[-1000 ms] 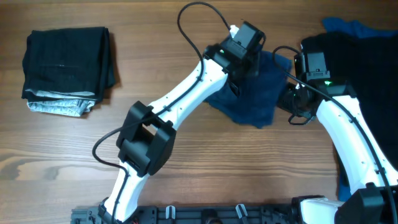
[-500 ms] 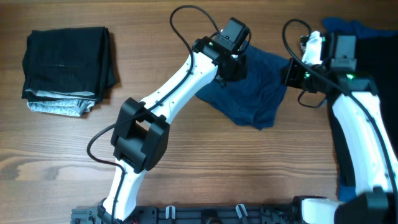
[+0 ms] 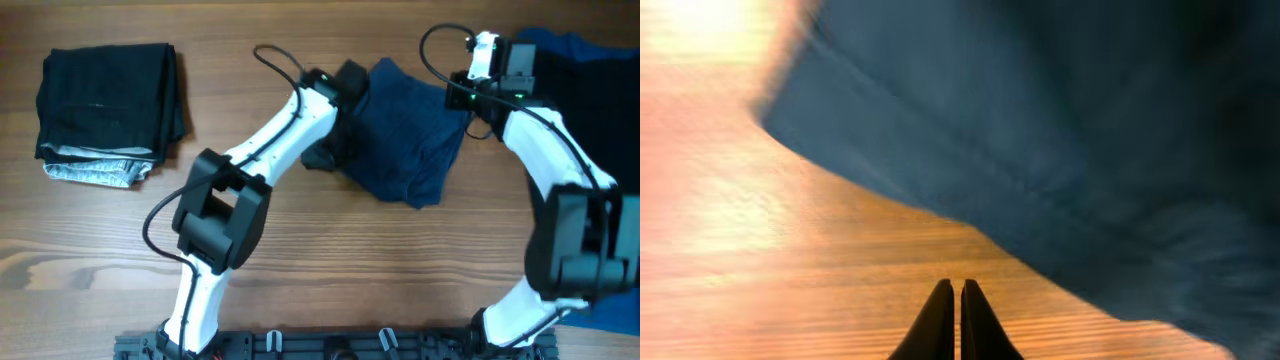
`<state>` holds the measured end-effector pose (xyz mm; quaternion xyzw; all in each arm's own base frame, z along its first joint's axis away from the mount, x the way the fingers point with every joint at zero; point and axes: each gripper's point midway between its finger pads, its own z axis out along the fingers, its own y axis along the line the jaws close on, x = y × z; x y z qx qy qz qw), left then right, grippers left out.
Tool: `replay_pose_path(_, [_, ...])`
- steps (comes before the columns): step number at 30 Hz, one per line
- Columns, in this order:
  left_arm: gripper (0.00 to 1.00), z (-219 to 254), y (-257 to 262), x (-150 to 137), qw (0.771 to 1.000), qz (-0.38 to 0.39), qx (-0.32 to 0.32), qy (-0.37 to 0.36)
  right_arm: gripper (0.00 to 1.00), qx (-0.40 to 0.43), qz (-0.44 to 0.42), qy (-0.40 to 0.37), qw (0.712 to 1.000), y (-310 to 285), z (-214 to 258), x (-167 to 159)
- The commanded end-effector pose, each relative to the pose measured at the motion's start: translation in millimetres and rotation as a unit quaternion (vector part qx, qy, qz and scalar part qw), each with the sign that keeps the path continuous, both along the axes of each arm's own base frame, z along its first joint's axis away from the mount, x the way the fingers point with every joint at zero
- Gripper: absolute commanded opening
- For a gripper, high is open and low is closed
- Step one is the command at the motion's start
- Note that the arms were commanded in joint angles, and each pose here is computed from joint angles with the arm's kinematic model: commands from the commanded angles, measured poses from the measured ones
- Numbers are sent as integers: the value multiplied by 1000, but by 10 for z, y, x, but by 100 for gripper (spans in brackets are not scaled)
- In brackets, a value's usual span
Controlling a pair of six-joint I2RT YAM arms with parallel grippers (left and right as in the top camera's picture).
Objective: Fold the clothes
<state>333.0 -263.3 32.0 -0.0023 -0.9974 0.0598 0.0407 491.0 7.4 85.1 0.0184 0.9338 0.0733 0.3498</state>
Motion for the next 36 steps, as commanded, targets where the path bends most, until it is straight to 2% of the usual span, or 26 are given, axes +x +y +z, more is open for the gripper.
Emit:
replay_pose_path(1, [4, -357, -130, -329, 998, 28, -36, 49, 4, -25, -16, 19, 999, -148, -460, 114])
replay_pose_path(3, [4, -504, -112, -329, 998, 38, -39, 41, 4, -19, -21, 54, 998, -142, -691, 24])
replay_pose_path(7, [4, -566, 180, 9, 998, 62, 5, -21, 4, -8, -32, 148, 988, -125, -924, -372])
replay_pose_path(10, [4, -569, 504, 346, 993, 99, 28, -63, 4, 36, -71, 235, 969, -43, -1053, -752])
replay_pose_path(12, [4, -551, 713, 629, 988, 120, 16, -92, 4, 83, -96, 297, 946, 98, -1090, -1026])
replay_pose_path(15, [11, -491, 996, 1058, 982, 114, -5, -149, 4, 133, -70, 369, 917, 410, -1064, -1372])
replay_pose_path(18, [18, -395, 1196, 1417, 974, 91, -31, -205, 4, 141, -72, 400, 903, 586, -1048, -1518])
replay_pose_path(22, [20, -227, 1494, 1619, 967, 122, -32, -220, 4, 168, -47, 410, 895, 881, -999, -1563])
replay_pose_path(26, [24, 144, 1904, 1502, 969, 167, -20, -182, 4, 164, -48, 420, 891, 1030, -1000, -1618])
replay_pose_path(31, [29, 206, 1937, 1094, 964, 242, -89, -71, 4, 159, -25, 418, 894, 1321, -994, -1656])
replay_pose_path(34, [35, 210, 1753, 806, 964, 239, -119, -3, 7, 166, -18, 421, 892, 1378, -980, -1673])
replay_pose_path(36, [37, 150, 1655, 583, 969, 217, -109, 33, 9, 167, -15, 418, 893, 1384, -978, -1662])
